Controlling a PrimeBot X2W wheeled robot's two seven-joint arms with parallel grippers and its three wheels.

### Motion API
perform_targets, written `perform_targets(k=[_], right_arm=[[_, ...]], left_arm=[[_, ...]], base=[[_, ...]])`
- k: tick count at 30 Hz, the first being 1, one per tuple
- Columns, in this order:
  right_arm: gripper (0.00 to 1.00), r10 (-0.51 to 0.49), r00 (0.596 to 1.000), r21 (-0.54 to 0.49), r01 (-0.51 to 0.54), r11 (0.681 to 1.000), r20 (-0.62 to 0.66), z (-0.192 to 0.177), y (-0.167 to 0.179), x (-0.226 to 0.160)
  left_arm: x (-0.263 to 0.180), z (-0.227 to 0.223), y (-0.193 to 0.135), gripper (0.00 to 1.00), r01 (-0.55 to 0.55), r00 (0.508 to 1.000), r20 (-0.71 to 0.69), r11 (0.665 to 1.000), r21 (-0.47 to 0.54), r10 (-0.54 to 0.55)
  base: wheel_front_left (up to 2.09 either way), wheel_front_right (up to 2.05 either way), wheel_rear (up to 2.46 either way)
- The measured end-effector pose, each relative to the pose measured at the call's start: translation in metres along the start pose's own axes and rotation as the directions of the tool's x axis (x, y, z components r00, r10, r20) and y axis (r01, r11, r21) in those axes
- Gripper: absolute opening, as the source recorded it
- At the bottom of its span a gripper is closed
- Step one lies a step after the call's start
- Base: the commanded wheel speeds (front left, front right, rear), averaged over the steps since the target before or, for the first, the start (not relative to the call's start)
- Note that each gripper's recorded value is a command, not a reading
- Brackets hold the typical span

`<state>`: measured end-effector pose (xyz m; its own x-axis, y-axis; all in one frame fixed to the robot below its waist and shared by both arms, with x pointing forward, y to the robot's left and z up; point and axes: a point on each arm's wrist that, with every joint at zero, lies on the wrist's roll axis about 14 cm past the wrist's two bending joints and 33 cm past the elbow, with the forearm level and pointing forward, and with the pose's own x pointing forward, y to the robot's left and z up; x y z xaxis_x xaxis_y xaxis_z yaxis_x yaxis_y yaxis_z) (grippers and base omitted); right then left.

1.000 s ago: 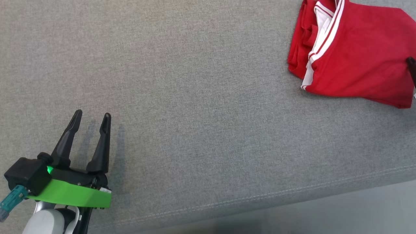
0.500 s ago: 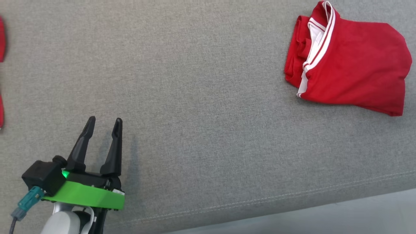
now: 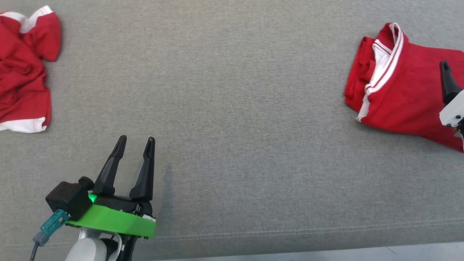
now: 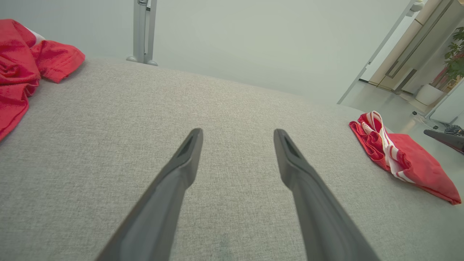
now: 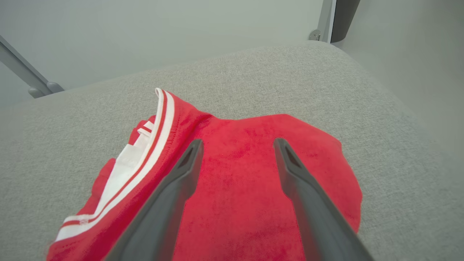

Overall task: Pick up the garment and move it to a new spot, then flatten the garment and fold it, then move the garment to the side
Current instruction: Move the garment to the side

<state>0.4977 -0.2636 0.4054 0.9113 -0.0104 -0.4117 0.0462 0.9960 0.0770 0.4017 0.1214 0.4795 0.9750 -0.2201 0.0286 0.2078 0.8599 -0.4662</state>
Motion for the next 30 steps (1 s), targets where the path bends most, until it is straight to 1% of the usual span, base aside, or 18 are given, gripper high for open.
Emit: perform_targets(k=[2,4,6,11,14,18,24,30], right_arm=[[0.87,0.011,1.0,0.004,-0.011,1.0,0.017,0.003,0.007,0.005],[0.9,0.015,1.0,0.005,-0.015,1.0,0.021,0.005,0.013,0.01],[0.89,0.022,0.999,0.006,-0.022,1.0,0.028,0.006,0.018,0.015],[0.83,0.055,0.998,0.025,-0.055,0.998,0.016,0.0,0.04,0.028],[0.84,0.064,0.998,0.05,-0.064,0.997,0.006,-0.005,0.05,0.035],[0.85,0.052,0.999,0.097,-0.051,0.994,-0.003,-0.009,0.055,0.042],[0.89,0.032,0.999,0.1,-0.03,0.995,-0.016,-0.013,0.054,0.051],[0.9,0.051,0.999,0.11,-0.051,0.993,0.0,-0.005,0.066,0.064]], left_arm=[[-0.004,0.005,0.004,1.0,-0.016,1.0,0.015,1.0,0.007,0.015],[-0.007,0.009,0.009,1.0,-0.032,0.999,0.027,0.999,0.013,0.032],[-0.01,0.013,0.014,1.0,-0.049,0.998,0.034,0.999,0.018,0.049],[-0.013,0.014,0.025,1.0,-0.086,0.996,0.037,0.996,0.026,0.085],[-0.014,0.012,0.029,1.0,-0.099,0.995,0.031,0.995,0.027,0.098],[-0.015,0.01,0.033,1.0,-0.11,0.994,0.023,0.994,0.029,0.109],[-0.017,0.007,0.035,1.0,-0.121,0.993,0.014,0.992,0.03,0.12],[-0.018,0.003,0.039,1.0,-0.13,0.991,0.001,0.991,0.03,0.13]], base=[[0.0,0.0,0.0],[0.0,0.0,0.0],[0.0,0.0,0.0],[0.0,0.0,0.0],[0.0,0.0,0.0],[0.0,0.0,0.0],[0.0,0.0,0.0],[0.0,0.0,0.0]])
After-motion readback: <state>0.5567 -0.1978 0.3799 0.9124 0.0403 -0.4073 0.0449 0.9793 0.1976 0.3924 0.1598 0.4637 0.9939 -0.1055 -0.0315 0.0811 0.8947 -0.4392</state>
